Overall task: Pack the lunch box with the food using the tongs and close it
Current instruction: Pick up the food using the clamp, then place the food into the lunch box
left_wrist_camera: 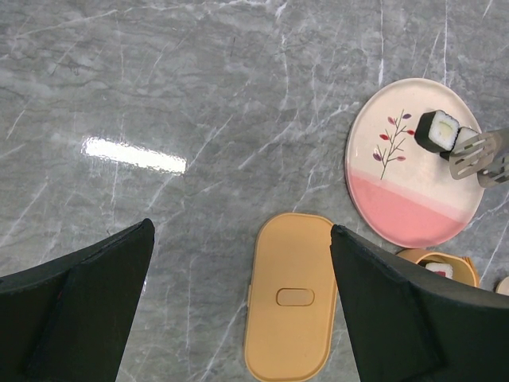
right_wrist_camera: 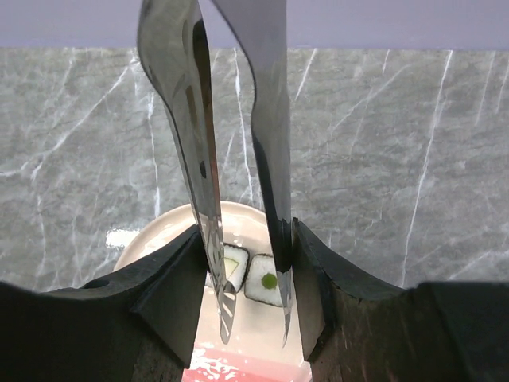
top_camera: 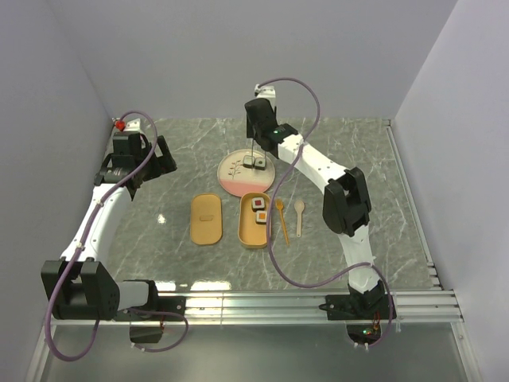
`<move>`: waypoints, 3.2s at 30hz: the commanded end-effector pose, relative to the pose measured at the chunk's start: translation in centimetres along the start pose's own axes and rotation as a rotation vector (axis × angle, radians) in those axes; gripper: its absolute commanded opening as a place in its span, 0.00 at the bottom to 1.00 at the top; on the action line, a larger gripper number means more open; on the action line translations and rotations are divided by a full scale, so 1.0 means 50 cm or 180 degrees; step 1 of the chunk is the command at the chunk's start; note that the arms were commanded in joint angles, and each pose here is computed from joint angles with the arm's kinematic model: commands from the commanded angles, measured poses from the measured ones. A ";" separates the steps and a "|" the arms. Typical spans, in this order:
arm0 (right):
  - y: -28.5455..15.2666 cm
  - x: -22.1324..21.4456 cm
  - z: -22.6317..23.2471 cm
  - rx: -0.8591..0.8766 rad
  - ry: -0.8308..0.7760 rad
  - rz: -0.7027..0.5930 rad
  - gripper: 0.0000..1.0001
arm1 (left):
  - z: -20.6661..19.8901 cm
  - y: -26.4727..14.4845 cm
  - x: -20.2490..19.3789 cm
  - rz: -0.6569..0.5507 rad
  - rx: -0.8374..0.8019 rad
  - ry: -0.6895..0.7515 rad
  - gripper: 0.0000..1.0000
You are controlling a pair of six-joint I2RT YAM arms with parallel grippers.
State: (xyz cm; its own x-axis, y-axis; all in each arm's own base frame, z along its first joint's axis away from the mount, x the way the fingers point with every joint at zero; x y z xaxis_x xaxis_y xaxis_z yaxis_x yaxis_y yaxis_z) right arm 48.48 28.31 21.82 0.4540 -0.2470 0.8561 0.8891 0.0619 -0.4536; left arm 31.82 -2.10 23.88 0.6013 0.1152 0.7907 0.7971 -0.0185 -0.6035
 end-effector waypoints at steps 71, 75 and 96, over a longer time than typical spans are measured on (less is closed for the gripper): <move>0.046 0.057 -0.020 -0.0080 0.0180 -0.0278 0.25 | -0.005 0.008 0.033 -0.0069 -0.0017 0.0073 0.99; 0.019 0.082 -0.020 -0.0036 0.0186 -0.0357 0.23 | -0.005 0.005 0.034 -0.0093 -0.0020 0.0063 0.99; -0.223 0.081 -0.011 0.0291 0.0056 -0.0474 0.20 | -0.007 -0.041 0.037 -0.0305 -0.0054 0.0008 0.99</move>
State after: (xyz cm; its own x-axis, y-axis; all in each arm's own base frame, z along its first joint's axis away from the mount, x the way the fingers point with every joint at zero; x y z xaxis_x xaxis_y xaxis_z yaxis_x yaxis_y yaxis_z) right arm 42.40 26.20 26.61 0.3886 -0.2392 0.8898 0.9213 0.0893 -0.3784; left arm 31.73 -2.11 25.36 0.5732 0.1169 0.8111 0.8178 -0.0189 -0.5752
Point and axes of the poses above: each gripper's point midway between its finger pads, its own y axis out along the fingers, its own z axis along the line the jaws close on, x = y × z, the point moved 6 cm from there along -y, back along the fingers, and after that the axes turned 13 degrees about y, right-handed, at the moved point
